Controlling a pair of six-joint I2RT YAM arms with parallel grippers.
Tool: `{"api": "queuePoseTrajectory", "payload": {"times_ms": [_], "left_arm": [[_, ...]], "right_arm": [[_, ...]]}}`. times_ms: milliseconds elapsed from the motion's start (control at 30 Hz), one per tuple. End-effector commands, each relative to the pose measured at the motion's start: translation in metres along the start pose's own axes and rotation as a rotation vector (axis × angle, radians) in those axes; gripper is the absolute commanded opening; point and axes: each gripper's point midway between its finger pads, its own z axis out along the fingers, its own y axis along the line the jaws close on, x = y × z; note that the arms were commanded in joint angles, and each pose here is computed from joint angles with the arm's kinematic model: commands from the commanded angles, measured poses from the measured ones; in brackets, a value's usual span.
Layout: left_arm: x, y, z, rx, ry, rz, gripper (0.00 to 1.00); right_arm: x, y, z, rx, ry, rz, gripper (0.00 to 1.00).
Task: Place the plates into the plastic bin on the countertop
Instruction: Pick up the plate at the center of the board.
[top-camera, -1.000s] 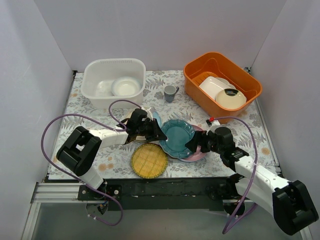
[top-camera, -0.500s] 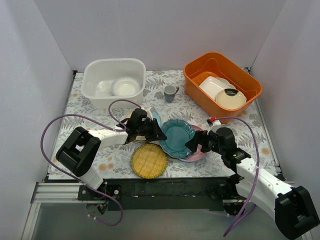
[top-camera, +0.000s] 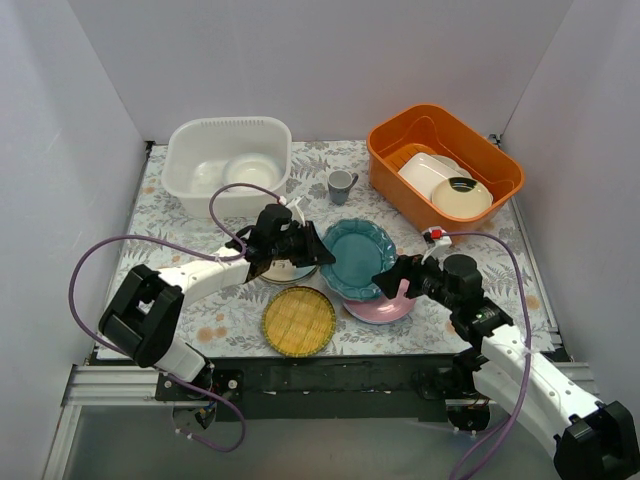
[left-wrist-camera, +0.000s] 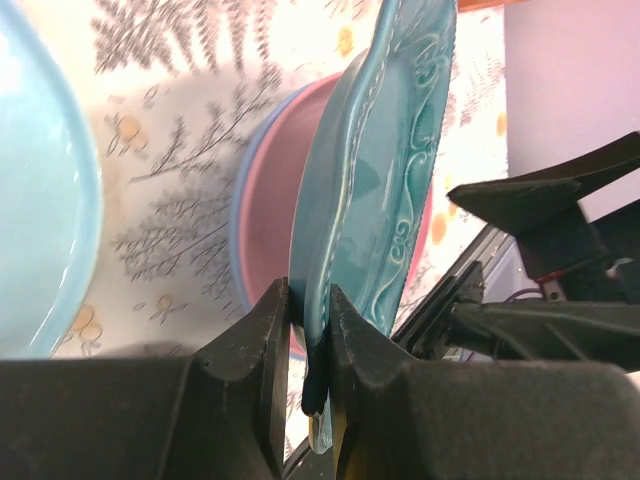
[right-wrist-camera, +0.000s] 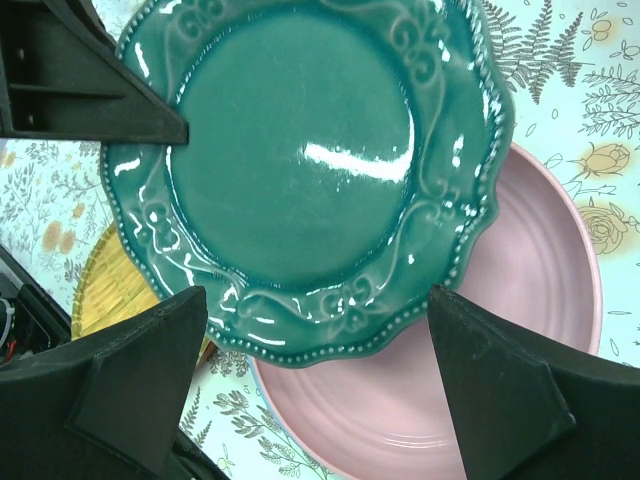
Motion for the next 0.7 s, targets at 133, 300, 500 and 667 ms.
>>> {"api": "queuePoseTrajectory", "payload": {"times_ms": [133, 300, 500, 667], "left_arm": [[-0.071, -0.074, -0.038, 0.169, -0.198, 0.113, 0.0], [-0.083, -0.082, -0.046, 0.189, -0.224, 0.127, 0.0], [-0.092, -0.081, -0.041, 0.18, -0.217, 0.123, 0.0], [-0.118, -0.073, -0.052, 0.163, -0.27, 0.097, 0.0]], "right_arm": [[-0.027, 0.017, -0.005, -0.045, -0.072, -0.026, 0.98], [-0.031, 0.024, -0.007, -0.075, -0.087, -0.026, 0.98], [-0.031, 0.024, -0.012, -0.07, -0.09, -0.027, 0.98], [-0.031, 0.025, -0.012, -0.077, -0.087, -0.031, 0.98]]}}
